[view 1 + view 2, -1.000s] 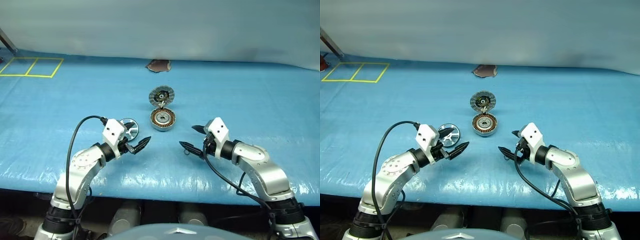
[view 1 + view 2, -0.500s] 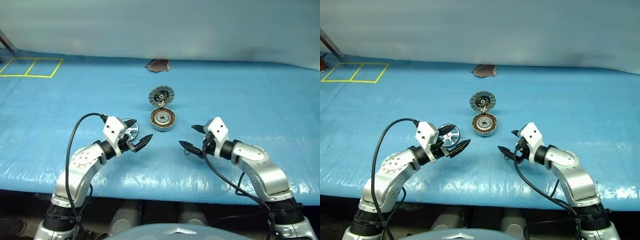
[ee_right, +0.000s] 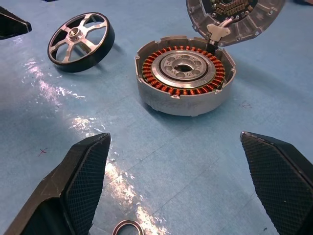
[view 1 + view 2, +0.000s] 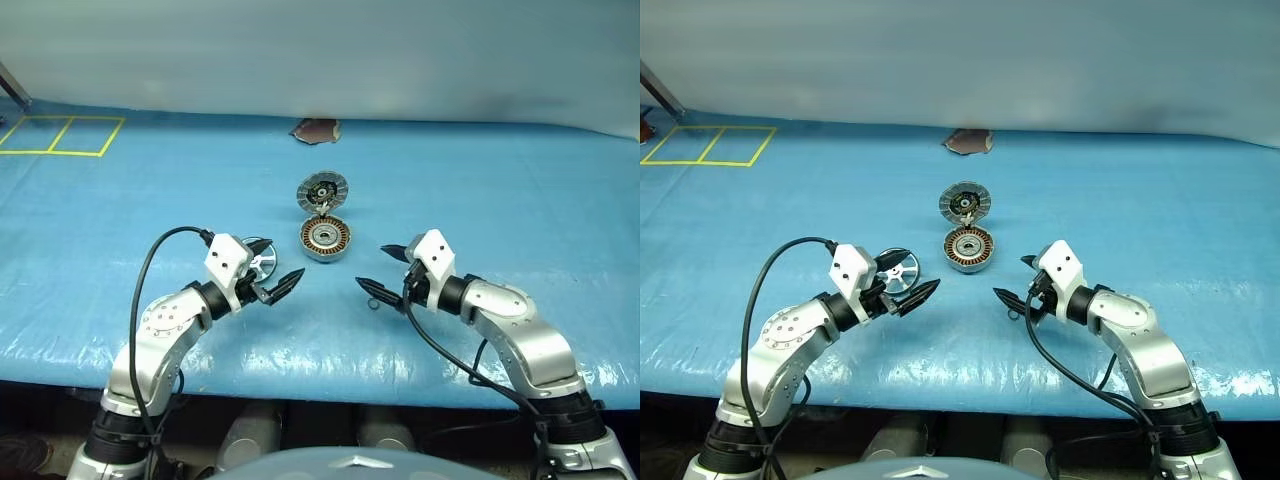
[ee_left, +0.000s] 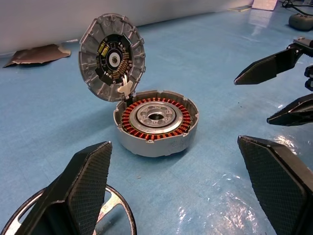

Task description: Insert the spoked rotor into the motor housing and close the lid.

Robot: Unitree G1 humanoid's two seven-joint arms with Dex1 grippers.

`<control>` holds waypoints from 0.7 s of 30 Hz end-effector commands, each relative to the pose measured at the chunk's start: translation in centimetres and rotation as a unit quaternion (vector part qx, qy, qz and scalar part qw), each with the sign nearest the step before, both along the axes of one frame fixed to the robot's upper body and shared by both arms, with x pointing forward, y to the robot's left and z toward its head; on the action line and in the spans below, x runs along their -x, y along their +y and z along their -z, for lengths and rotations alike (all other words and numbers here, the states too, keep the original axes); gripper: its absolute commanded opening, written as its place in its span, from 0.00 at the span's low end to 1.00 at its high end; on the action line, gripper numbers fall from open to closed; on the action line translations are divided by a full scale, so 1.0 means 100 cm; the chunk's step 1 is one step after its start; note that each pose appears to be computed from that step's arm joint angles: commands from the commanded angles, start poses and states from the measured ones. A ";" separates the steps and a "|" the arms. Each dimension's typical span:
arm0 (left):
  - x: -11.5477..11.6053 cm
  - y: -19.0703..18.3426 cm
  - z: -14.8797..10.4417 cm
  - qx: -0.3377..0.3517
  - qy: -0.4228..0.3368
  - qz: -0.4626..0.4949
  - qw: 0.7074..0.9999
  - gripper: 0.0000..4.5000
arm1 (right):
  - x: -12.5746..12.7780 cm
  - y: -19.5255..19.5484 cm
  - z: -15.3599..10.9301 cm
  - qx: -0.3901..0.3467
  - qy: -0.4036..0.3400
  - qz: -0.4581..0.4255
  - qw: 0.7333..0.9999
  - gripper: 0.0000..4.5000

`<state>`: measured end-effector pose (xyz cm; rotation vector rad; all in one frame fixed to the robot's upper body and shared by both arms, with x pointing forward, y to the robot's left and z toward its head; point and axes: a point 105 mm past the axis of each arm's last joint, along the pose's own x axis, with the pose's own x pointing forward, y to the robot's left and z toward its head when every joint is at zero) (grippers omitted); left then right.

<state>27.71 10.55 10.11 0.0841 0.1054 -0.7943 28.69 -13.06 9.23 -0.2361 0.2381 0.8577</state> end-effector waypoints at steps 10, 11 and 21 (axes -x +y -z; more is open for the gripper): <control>-0.002 0.009 -0.012 -0.021 -0.046 -0.018 0.999 1.00 | -0.037 0.050 -0.044 0.222 -0.098 -0.201 0.949 1.00; -0.001 0.009 -0.012 -0.021 -0.046 -0.018 0.999 1.00 | -0.039 0.055 -0.046 0.231 -0.101 -0.213 0.944 1.00; 0.008 0.009 -0.018 0.006 -0.048 -0.006 0.999 1.00 | -0.064 0.074 -0.026 0.318 -0.092 -0.272 0.904 1.00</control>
